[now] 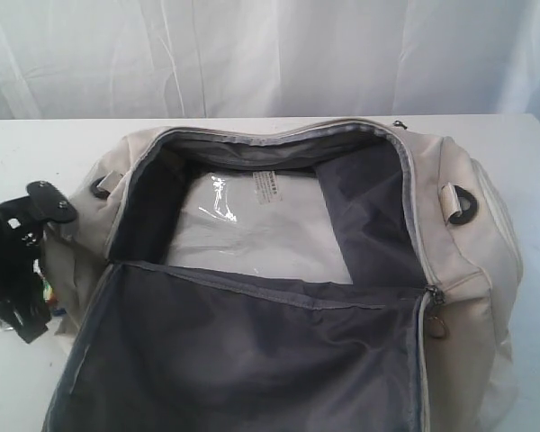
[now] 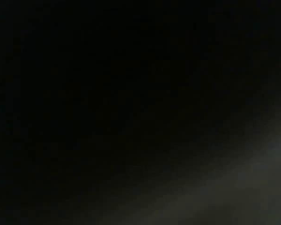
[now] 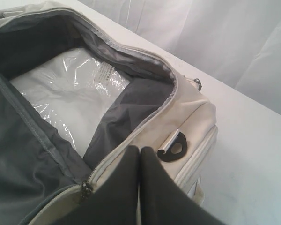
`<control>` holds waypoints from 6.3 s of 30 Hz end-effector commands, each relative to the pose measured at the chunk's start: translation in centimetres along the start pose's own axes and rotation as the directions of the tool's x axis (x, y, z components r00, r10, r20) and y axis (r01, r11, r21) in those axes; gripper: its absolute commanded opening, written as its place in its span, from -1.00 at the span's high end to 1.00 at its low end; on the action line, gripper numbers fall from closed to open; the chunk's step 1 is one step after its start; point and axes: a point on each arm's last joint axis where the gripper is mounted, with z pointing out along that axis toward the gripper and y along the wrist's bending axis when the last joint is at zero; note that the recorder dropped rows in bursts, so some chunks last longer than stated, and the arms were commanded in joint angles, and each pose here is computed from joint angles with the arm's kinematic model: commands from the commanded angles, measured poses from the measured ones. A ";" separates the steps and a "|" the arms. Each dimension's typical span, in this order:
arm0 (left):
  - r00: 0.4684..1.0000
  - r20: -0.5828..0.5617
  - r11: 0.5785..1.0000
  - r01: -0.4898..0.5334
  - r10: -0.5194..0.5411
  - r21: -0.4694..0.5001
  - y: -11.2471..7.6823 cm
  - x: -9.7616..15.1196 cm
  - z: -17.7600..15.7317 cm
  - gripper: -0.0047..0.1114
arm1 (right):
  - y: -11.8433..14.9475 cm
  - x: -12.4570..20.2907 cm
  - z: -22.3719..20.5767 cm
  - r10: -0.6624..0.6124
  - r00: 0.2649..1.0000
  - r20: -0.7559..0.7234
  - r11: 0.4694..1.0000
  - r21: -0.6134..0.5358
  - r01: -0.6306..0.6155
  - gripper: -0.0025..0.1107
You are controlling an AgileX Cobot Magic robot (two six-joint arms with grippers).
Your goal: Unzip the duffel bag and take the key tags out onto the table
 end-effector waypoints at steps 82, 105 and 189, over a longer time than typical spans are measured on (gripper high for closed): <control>0.612 0.756 0.804 0.558 -0.232 -0.205 -10.9 15.2 -6.6 0.92 | 0.0 0.0 -0.2 0.029 0.999 0.017 1.000 0.002 -0.029 0.96; 0.453 0.884 0.663 0.697 -0.111 -0.274 -11.9 18.4 -3.4 0.92 | 0.0 0.0 -0.1 0.034 0.999 0.024 0.999 -0.002 -0.034 0.96; 0.416 0.861 0.715 0.693 -0.293 -0.091 -12.5 18.4 -2.4 0.92 | 0.0 0.0 -0.1 0.022 0.999 0.023 1.000 -0.002 -0.022 0.96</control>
